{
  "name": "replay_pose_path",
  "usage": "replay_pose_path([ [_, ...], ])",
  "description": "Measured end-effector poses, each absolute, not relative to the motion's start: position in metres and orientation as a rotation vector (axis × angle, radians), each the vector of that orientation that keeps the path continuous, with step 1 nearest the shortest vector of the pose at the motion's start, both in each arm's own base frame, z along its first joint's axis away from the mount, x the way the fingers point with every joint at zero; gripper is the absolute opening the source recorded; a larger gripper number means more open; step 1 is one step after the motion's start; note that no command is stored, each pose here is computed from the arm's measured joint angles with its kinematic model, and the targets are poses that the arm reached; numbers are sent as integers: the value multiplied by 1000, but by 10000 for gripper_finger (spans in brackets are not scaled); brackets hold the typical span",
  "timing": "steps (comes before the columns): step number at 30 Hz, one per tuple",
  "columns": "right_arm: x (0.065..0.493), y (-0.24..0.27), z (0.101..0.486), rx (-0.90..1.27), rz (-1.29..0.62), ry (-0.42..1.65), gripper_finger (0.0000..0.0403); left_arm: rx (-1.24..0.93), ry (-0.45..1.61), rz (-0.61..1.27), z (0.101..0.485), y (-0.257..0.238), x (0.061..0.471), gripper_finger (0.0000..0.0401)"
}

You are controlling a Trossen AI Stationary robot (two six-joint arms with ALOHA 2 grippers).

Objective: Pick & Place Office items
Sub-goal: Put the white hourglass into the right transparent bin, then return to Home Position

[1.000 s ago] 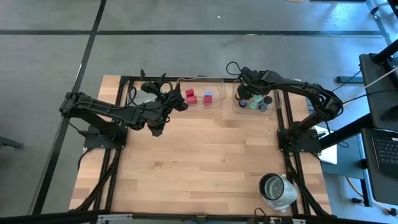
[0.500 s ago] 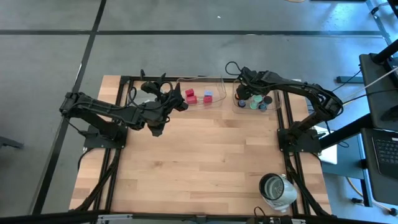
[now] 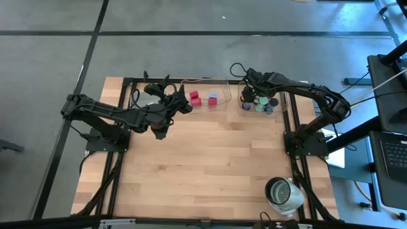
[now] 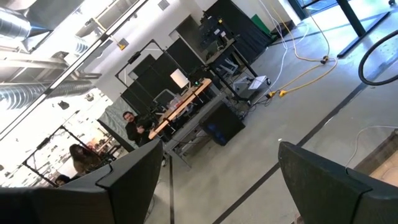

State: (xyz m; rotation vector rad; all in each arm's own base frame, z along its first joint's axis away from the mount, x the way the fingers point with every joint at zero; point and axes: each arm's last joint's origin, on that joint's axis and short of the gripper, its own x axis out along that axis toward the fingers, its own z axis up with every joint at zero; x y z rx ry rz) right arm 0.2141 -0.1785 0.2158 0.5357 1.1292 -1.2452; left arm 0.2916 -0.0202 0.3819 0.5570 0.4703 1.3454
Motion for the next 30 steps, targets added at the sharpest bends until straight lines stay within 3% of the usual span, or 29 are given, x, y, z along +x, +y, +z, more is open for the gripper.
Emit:
replay_pose_path([
  [9,213,-174,260,503,-1102,1186,324,581,491,1340,383,-20,291,317],
  [18,205,-146,328,314,-1001,988,320,572,488,1352,388,-16,283,317],
  [25,179,-115,362,267,-972,803,319,468,407,1390,406,-5,248,317],
  [30,163,-95,356,245,-920,723,319,364,311,1371,415,0,207,317],
])
